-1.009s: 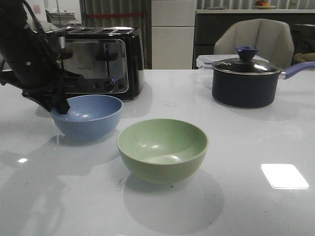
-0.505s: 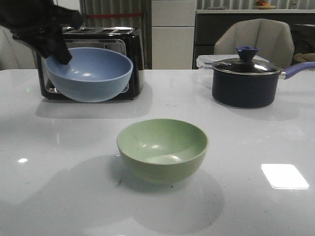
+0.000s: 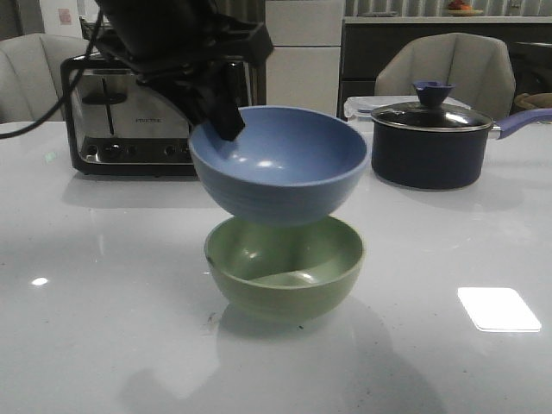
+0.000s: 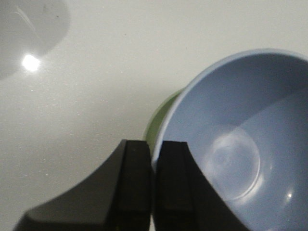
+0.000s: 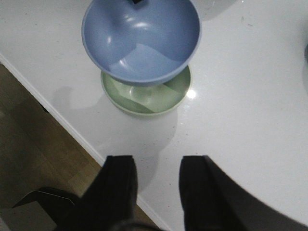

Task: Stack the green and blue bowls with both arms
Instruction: 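Lift the blue bowl and move it over the green bowl, then lower the blue bowl into the green bowl and release it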

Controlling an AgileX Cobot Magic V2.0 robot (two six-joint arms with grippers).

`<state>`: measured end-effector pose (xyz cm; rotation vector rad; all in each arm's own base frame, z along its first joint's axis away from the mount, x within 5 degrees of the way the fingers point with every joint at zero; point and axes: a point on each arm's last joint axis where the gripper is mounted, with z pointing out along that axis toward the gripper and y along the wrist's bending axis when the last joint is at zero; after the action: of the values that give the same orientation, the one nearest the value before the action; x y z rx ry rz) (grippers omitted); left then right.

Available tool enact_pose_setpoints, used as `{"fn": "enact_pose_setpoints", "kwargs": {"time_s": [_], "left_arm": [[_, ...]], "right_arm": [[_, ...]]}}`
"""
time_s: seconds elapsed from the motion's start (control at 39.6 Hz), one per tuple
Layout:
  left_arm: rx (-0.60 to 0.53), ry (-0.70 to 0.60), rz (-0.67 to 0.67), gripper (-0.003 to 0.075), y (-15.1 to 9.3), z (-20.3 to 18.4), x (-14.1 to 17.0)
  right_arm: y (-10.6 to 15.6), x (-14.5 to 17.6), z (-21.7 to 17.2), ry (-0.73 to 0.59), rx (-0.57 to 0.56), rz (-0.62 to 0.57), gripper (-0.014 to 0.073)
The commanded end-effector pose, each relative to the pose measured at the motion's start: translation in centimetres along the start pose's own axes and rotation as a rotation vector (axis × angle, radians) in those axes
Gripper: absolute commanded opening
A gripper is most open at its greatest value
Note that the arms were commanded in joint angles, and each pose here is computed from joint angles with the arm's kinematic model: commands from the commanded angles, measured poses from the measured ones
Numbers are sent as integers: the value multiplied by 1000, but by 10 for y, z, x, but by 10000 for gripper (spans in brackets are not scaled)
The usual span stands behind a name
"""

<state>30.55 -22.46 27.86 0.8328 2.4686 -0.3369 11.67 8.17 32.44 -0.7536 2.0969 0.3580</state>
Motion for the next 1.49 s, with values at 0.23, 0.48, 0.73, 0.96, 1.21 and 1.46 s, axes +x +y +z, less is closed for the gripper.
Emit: {"fn": "enact_pose_setpoints", "kwargs": {"time_s": [0.23, 0.48, 0.73, 0.96, 1.21, 1.46], "left_arm": [[32, -60, -28, 92, -6, 13, -11], [32, -20, -36, 105, -4, 34, -7], [21, -12, -19, 350, -3, 33, -6], [-13, -73, 35, 361, -4, -14, -9], [-24, -192, 61, 361, -10, -88, 23], [-61, -288, 99, 361, -12, -146, 95]], "right_arm": [[-1, -12, -7, -90, 10, -3, 361], [-1, -12, -7, -90, 10, -3, 361], [-1, -12, -7, -90, 10, -3, 361], [-1, -12, -7, -90, 10, -3, 361], [-1, -12, -7, -90, 10, -3, 361], [-1, -12, -7, -90, 10, -3, 361]]}}
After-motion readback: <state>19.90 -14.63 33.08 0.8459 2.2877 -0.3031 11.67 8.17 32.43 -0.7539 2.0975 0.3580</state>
